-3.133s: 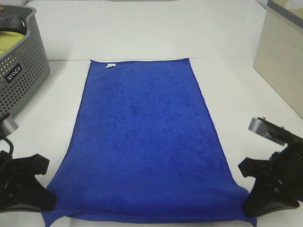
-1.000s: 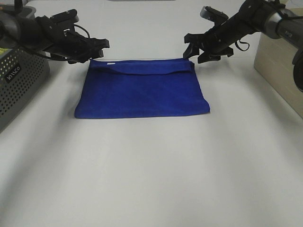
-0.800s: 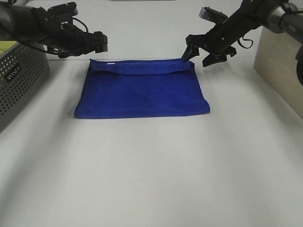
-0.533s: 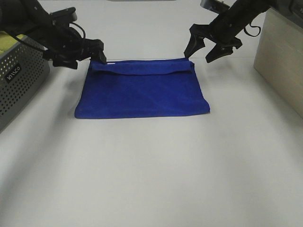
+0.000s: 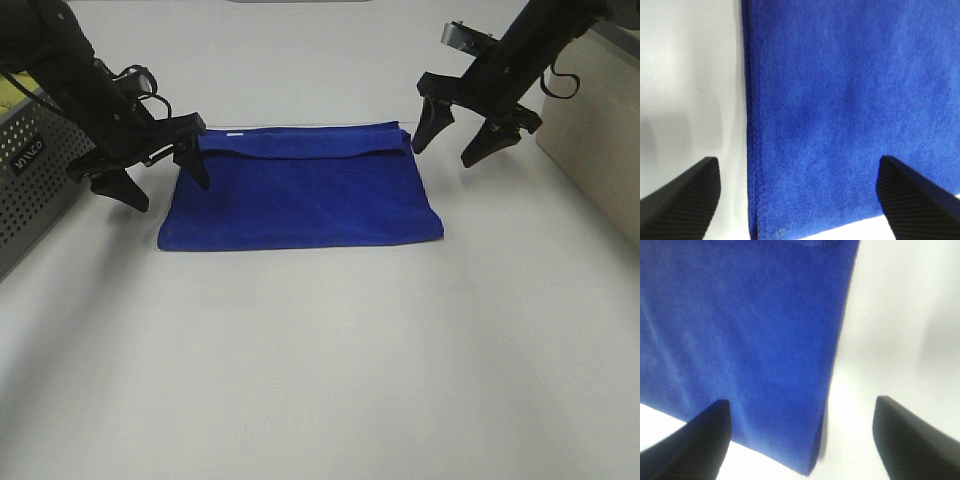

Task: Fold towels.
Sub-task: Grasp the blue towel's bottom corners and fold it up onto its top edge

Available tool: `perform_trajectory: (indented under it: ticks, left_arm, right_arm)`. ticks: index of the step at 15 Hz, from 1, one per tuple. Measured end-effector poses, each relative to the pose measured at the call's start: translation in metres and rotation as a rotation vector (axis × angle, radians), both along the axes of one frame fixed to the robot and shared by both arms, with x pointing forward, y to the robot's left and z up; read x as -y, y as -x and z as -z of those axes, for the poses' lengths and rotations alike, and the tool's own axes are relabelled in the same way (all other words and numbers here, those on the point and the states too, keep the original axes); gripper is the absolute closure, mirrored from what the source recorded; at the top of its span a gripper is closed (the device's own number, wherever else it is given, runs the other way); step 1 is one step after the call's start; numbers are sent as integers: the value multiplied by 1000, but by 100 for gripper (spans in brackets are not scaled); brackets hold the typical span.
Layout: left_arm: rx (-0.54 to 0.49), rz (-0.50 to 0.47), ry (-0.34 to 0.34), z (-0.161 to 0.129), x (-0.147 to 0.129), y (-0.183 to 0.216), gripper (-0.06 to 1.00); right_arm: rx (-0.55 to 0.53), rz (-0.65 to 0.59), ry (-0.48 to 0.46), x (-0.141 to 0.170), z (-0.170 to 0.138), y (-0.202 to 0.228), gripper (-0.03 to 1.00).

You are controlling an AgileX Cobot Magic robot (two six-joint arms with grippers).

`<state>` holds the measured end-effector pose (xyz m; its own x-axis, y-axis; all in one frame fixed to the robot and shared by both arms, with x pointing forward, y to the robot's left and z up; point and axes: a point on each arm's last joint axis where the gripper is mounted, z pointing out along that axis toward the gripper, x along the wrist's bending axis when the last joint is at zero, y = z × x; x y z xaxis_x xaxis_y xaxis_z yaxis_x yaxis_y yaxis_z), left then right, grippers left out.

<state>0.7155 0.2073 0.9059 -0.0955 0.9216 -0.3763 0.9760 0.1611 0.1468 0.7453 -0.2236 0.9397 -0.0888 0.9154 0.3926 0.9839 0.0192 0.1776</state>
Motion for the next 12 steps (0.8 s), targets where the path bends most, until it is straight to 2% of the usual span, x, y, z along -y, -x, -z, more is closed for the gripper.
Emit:
perform_trajectory:
  ticks: [3, 5, 8, 12]
  left_arm:
    - [-21, -7, -16, 2, -2, 2, 15]
    - [-51, -13, -30, 12, -3, 7, 15]
    - [-4, -38, -29, 13, -4, 3, 15]
    - [-12, -23, -17, 27, 13, 4, 15]
  right_arm:
    - [-100, 4, 15, 16, 19, 17, 21]
    - [-159, -26, -34, 12, 35, 27, 21]
    - [-156, -28, -78, 6, 36, 28, 21]
    - [-100, -79, -5, -12, 39, 27, 24]
